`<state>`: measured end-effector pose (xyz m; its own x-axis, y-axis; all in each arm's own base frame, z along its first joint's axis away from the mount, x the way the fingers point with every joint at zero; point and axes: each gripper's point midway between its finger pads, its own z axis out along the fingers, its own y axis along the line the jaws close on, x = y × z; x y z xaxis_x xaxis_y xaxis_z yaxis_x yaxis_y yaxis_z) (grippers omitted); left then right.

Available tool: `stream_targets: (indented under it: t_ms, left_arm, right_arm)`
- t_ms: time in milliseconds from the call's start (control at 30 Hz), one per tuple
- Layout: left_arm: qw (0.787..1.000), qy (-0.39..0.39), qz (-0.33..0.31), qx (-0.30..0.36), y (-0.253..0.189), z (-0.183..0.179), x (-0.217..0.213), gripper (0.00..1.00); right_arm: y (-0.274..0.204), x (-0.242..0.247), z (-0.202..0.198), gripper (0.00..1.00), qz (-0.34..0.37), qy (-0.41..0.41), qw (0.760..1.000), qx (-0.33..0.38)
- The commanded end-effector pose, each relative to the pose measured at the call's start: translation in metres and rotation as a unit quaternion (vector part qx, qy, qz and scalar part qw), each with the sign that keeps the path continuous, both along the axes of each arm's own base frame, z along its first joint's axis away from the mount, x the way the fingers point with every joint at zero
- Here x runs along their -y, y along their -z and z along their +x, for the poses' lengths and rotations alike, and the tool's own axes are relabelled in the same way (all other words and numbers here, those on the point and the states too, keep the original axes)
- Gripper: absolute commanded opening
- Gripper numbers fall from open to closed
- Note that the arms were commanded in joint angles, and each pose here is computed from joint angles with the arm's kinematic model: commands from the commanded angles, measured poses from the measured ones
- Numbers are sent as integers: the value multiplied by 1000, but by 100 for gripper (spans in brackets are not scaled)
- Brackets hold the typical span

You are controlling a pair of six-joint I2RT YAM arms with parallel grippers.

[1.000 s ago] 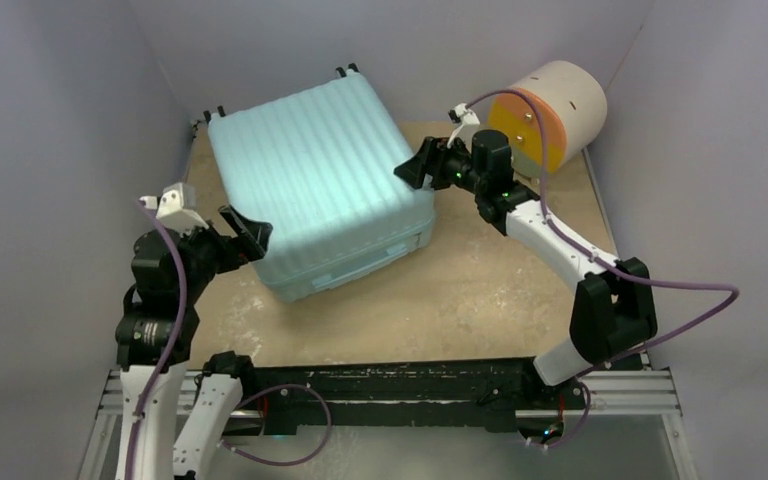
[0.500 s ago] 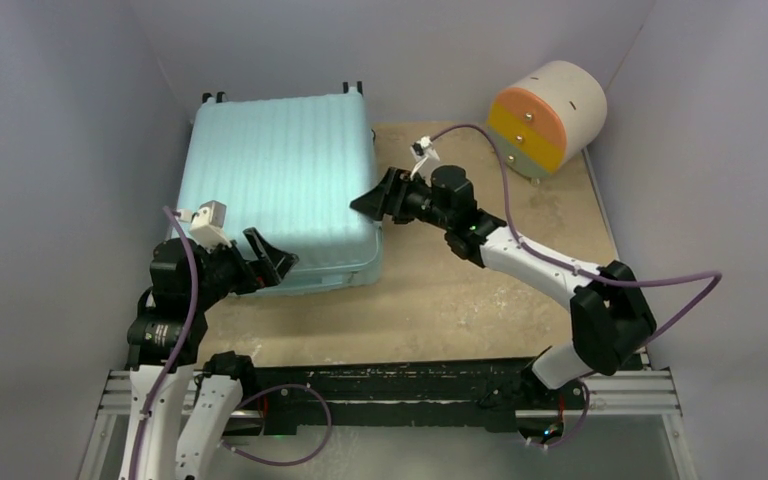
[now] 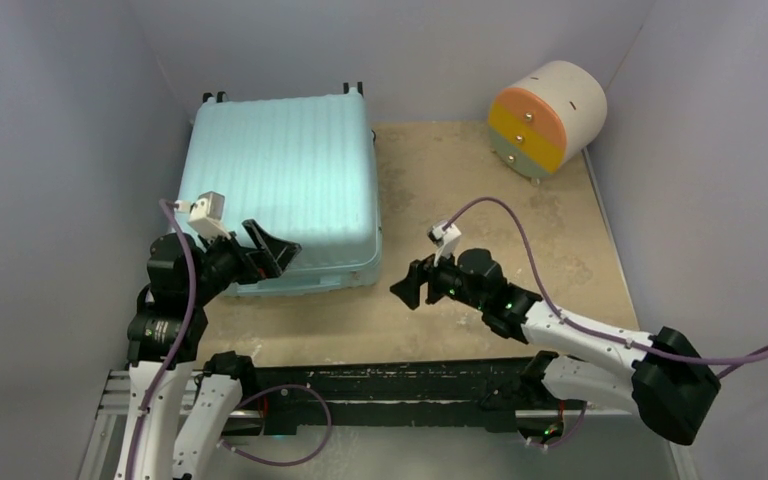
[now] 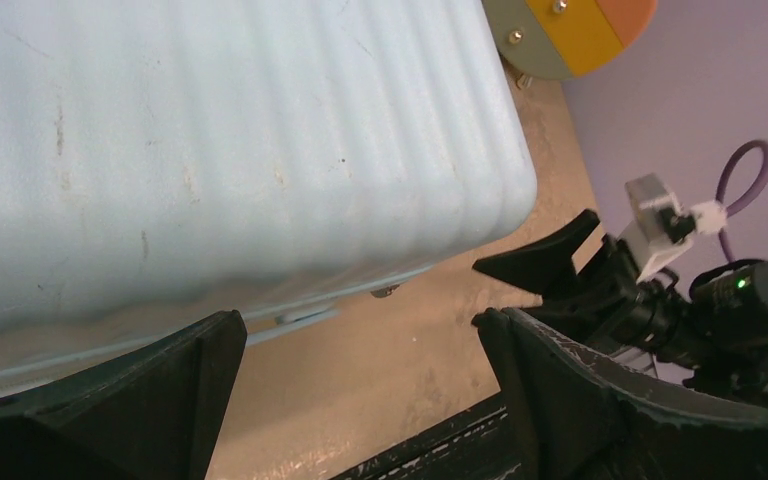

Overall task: Pack the luggage
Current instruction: Zip the luggage at the center of the board.

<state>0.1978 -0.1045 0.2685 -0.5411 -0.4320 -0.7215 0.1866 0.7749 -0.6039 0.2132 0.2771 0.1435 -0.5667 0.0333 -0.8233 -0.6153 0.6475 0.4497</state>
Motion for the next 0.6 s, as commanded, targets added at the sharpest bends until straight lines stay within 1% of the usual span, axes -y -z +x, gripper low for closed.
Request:
stream_targets:
  t_ms: [0, 133, 167, 300, 433, 567]
  left_arm:
    - [998, -18, -20, 62, -39, 17, -1, 99]
    - [997, -63, -13, 47, -33, 21, -14, 99]
    - [996, -75, -10, 43, -32, 21, -18, 99]
    - [992, -124, 8, 32, -33, 21, -35, 99]
    - [986, -162, 16, 37, -41, 24, -48, 99]
    - [982, -184, 22, 44, -47, 24, -57, 99]
  right_arm:
    - [-10, -8, 2, 78, -16, 2, 993, 116]
    - [-20, -25, 2, 77, 23, 33, 985, 168]
    - [-21, -29, 5, 77, 23, 51, 983, 175]
    - [-31, -55, 6, 76, 35, 79, 975, 205]
    - [-21, -73, 9, 72, 24, 118, 973, 196]
    - [-18, -89, 6, 65, 31, 135, 973, 185]
